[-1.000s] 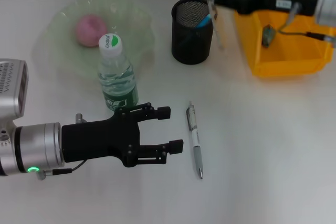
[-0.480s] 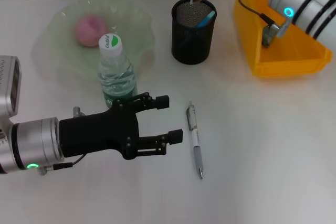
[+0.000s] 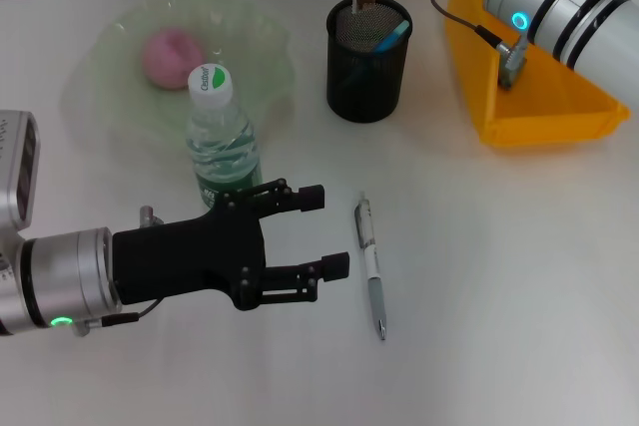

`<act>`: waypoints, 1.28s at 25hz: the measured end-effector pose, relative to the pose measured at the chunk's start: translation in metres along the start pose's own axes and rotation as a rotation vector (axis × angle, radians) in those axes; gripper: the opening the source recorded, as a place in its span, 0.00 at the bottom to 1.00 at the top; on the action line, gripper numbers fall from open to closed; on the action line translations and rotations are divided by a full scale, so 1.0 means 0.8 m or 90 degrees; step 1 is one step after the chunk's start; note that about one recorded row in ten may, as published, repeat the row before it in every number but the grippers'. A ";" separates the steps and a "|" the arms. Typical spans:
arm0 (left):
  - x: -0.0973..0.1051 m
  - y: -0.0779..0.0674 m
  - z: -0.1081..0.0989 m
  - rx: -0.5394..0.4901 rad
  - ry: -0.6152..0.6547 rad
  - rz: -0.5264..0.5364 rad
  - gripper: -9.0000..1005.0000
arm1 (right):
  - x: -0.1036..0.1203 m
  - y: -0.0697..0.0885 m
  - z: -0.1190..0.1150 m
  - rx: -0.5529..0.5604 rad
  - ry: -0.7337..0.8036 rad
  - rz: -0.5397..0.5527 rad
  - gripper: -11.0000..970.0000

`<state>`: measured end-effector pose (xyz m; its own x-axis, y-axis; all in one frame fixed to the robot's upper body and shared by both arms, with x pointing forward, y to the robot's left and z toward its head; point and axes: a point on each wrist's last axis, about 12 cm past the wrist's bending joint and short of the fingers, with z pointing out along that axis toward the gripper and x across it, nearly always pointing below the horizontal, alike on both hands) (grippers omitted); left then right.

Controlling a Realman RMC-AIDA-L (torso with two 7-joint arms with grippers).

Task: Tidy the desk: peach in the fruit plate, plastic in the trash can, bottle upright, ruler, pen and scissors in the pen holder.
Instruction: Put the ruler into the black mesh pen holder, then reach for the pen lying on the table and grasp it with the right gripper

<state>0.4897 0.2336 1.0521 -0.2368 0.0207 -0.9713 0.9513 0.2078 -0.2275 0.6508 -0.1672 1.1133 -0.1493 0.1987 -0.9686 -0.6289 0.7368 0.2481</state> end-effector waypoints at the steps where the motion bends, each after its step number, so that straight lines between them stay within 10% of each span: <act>1: 0.000 0.000 0.000 0.000 0.000 0.000 0.83 | 0.000 0.000 0.000 -0.001 0.001 0.000 0.50; 19: -0.001 0.001 -0.003 -0.004 -0.003 0.001 0.83 | -0.014 -0.004 -0.031 -0.085 -0.021 0.001 0.59; 32: 0.001 0.000 -0.006 -0.006 0.004 -0.022 0.83 | -0.086 0.005 -0.138 -0.272 0.353 -0.036 0.59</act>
<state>0.4888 0.2380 1.0513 -0.2712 0.0199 -0.9623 0.9406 0.2178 -0.2606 0.5741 -0.2495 1.1795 -0.4031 -0.2745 -0.8730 -0.8751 0.3948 0.2799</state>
